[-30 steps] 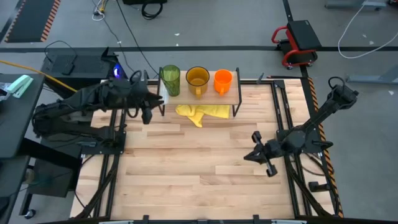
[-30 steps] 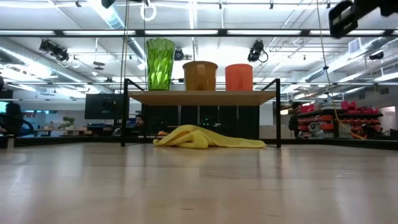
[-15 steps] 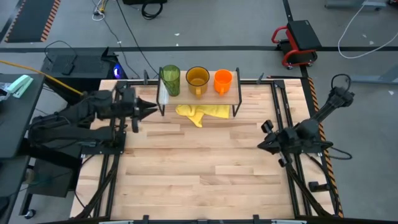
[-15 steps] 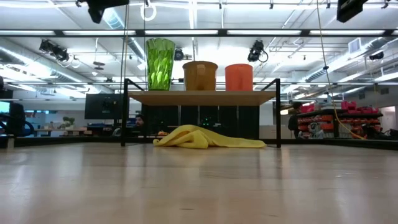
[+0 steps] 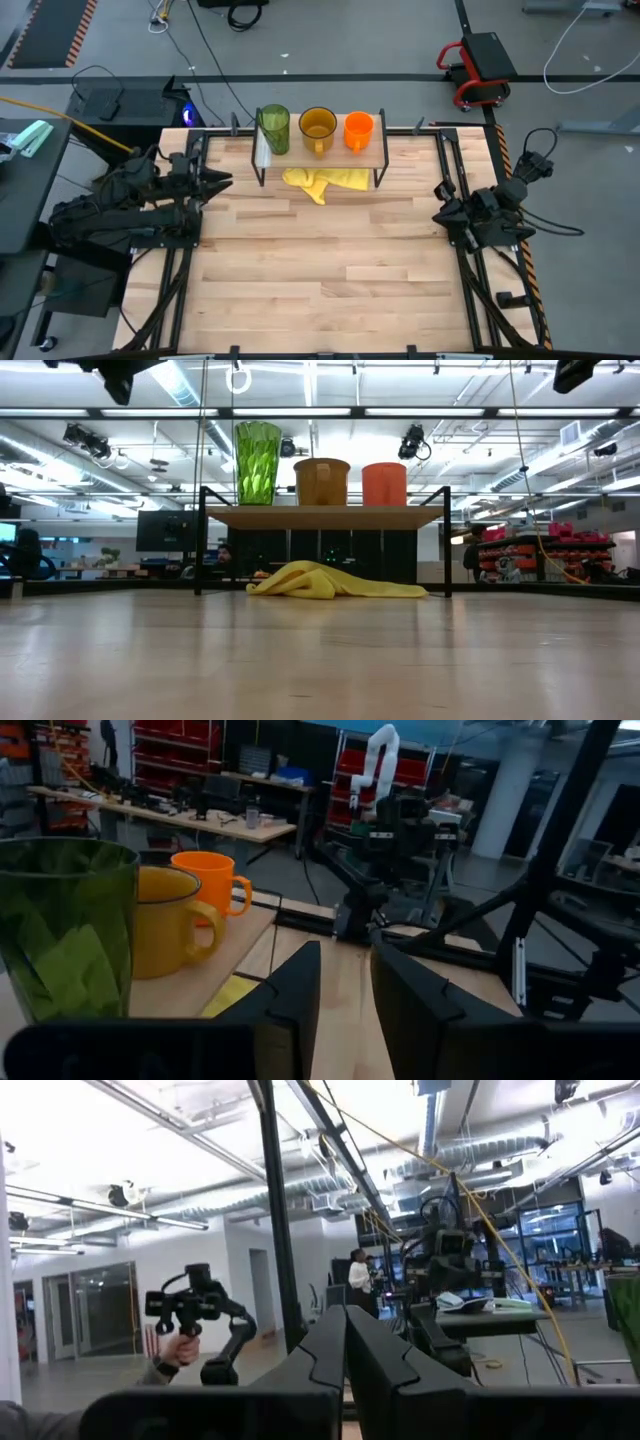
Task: Stack small to large cups/mugs on shelf
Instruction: Return to Home Position
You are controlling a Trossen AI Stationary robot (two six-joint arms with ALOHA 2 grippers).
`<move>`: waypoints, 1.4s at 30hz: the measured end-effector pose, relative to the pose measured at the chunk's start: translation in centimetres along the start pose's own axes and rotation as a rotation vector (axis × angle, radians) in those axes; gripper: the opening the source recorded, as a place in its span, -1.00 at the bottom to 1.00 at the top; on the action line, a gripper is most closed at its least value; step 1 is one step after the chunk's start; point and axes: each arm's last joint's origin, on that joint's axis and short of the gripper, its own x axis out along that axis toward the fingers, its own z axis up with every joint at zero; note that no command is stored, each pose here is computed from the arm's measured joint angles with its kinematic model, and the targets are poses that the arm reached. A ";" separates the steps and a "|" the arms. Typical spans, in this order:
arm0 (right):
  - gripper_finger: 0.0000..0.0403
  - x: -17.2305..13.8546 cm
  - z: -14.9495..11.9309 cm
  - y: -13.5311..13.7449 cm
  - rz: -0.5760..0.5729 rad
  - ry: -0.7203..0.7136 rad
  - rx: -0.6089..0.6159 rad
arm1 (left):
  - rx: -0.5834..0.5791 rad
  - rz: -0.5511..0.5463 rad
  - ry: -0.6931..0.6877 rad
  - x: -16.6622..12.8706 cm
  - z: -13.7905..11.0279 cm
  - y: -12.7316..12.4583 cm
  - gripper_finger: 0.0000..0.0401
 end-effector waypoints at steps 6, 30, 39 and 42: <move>-0.91 -0.4 3.0 -0.3 0.001 0.016 -0.009 | -0.003 -0.026 -0.012 -0.6 -1.1 0.1 -0.53; -0.91 -0.7 -1.4 -0.2 0.005 -0.002 0.048 | -0.032 -0.037 -0.096 -3.5 -3.1 0.4 -0.50; -0.91 -1.0 -2.9 -0.2 0.022 0.004 0.069 | -0.047 -0.040 -0.084 -2.8 -4.5 0.7 -0.52; -0.91 -1.1 -3.4 -0.2 0.022 -0.003 0.069 | -0.058 -0.051 -0.065 -2.3 -5.4 0.8 -0.51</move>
